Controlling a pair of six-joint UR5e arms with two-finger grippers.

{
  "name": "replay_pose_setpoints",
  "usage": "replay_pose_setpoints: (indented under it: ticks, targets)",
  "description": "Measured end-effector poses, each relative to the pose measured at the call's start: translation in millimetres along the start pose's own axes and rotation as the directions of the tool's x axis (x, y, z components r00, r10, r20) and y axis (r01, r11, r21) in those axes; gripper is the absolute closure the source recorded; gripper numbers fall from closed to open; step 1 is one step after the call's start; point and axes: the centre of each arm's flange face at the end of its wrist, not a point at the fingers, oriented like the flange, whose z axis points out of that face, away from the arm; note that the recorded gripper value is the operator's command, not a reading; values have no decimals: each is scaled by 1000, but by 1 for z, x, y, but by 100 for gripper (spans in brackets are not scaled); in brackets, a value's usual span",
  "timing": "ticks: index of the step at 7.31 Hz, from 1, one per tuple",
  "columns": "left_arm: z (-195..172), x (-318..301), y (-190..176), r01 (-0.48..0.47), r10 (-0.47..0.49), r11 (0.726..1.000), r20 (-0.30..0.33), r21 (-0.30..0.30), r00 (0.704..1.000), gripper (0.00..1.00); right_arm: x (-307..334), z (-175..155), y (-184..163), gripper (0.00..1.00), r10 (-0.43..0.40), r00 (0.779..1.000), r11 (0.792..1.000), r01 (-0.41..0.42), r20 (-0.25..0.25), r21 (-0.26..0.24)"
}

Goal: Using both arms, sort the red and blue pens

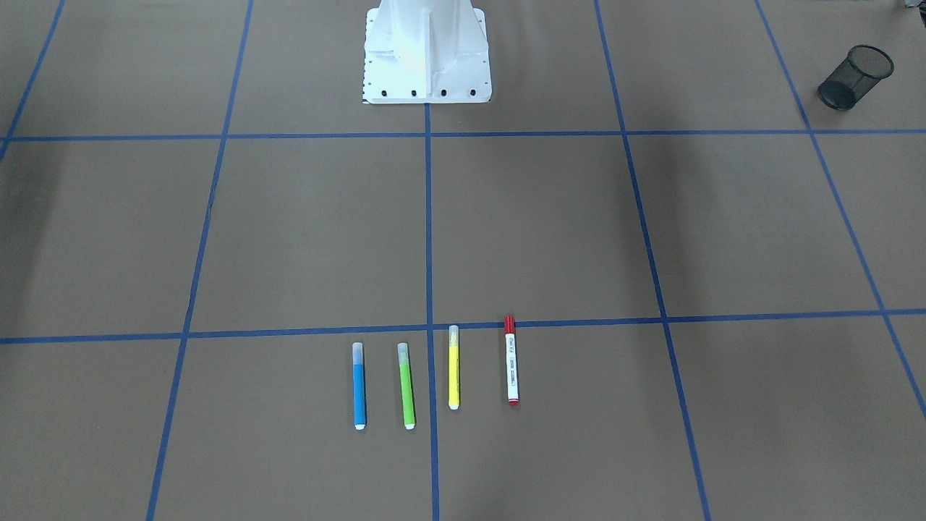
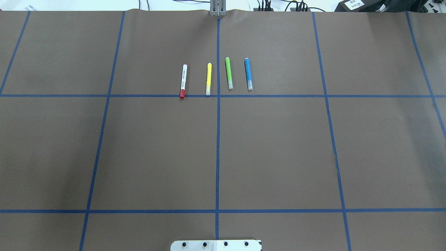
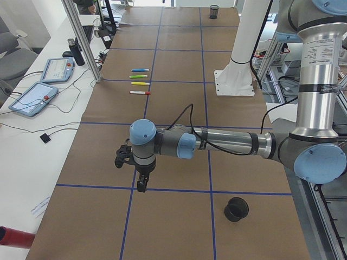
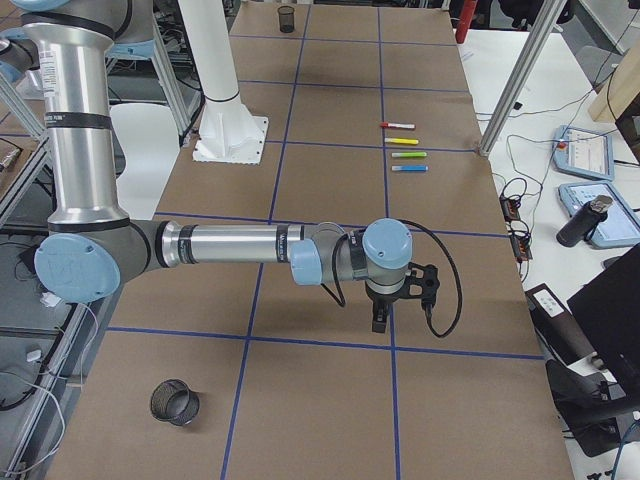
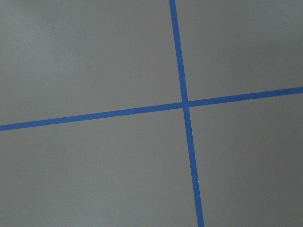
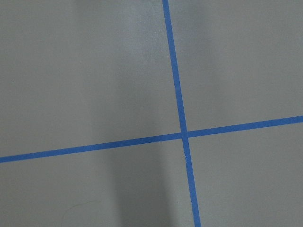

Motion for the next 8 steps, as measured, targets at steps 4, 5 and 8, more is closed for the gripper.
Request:
replay_pose_setpoints:
  ticks: [4,5,8]
  targets:
    - [0,0,1,-5,5,1000,1,0,1000,0,-2,-3,4,0,-7,1000,1000,7,-8,6]
    - [1,0,1,-6,6,1000,1,-1,1000,0,-2,-3,5,0,-9,1000,1000,9,-7,7]
    - [2,3,-4,-8,8,1000,1,-3,1000,0,-7,-5,4,0,-14,1000,1000,14,2,9]
